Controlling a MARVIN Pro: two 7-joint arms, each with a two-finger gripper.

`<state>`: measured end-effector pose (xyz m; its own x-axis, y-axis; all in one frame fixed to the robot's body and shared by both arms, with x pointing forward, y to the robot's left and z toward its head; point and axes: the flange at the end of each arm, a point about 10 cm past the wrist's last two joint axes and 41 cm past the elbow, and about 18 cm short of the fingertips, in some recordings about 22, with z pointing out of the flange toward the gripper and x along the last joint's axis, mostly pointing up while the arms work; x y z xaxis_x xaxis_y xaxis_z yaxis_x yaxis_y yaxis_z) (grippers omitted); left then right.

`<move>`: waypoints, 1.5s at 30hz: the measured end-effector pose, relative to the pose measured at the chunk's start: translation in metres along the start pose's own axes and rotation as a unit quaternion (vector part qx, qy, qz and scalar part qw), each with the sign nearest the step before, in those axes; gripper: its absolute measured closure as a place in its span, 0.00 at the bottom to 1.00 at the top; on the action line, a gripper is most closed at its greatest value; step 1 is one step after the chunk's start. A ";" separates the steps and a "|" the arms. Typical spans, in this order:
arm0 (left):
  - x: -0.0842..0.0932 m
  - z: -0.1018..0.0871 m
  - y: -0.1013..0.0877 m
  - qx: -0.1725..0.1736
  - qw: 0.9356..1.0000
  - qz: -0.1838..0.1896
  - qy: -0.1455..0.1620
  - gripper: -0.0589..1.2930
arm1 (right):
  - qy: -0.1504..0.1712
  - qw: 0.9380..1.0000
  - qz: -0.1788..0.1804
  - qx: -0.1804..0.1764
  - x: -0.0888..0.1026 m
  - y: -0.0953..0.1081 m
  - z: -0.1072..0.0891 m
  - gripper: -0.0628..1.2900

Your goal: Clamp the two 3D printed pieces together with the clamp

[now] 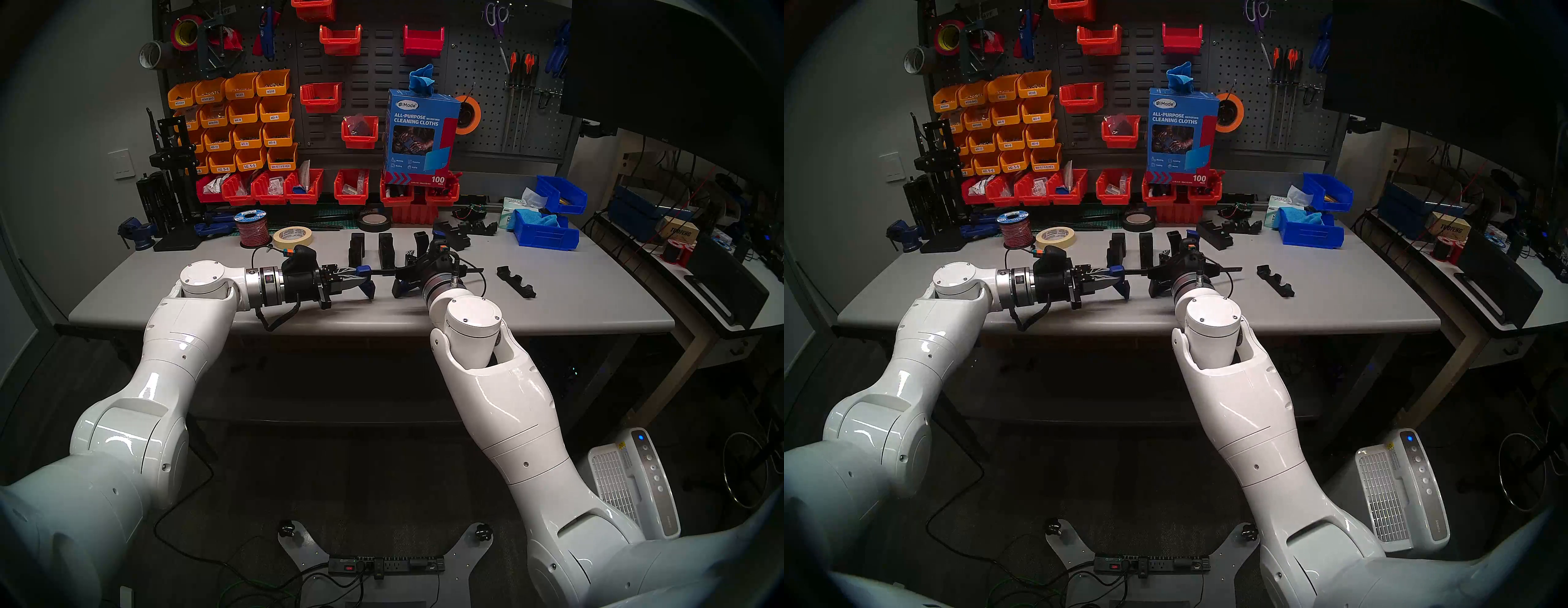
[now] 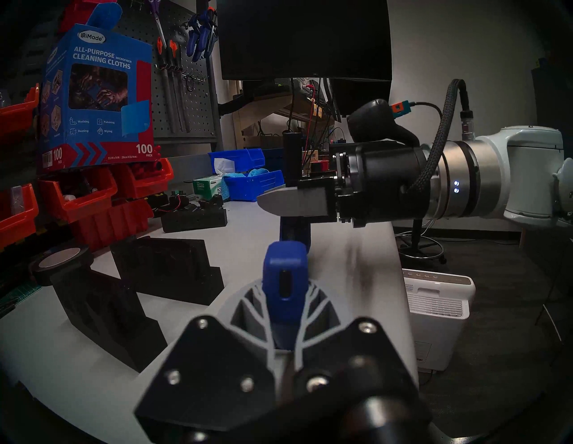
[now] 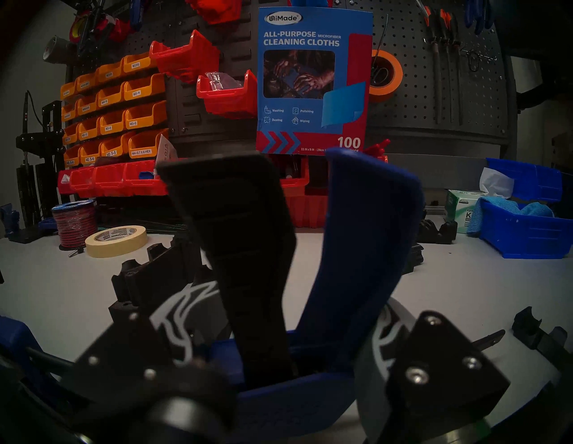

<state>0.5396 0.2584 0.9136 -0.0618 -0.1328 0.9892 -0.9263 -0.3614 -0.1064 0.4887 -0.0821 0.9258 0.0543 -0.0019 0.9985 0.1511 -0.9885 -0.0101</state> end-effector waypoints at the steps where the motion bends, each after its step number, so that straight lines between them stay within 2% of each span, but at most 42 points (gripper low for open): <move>1: 0.000 0.000 0.000 0.000 1.000 0.000 0.000 0.92 | 0.000 1.000 -0.001 0.000 0.000 0.001 0.000 0.51; 45: 0.001 0.005 0.002 -0.003 1.000 0.000 0.002 0.92 | 0.004 0.999 -0.025 -0.031 0.000 0.046 -0.004 0.51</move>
<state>0.5399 0.2534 0.9135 -0.0641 -0.1296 0.9895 -0.9287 -0.3552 -0.1067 0.4913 -0.1285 0.9261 0.0394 0.0468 0.9981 0.0923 -0.9948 0.0430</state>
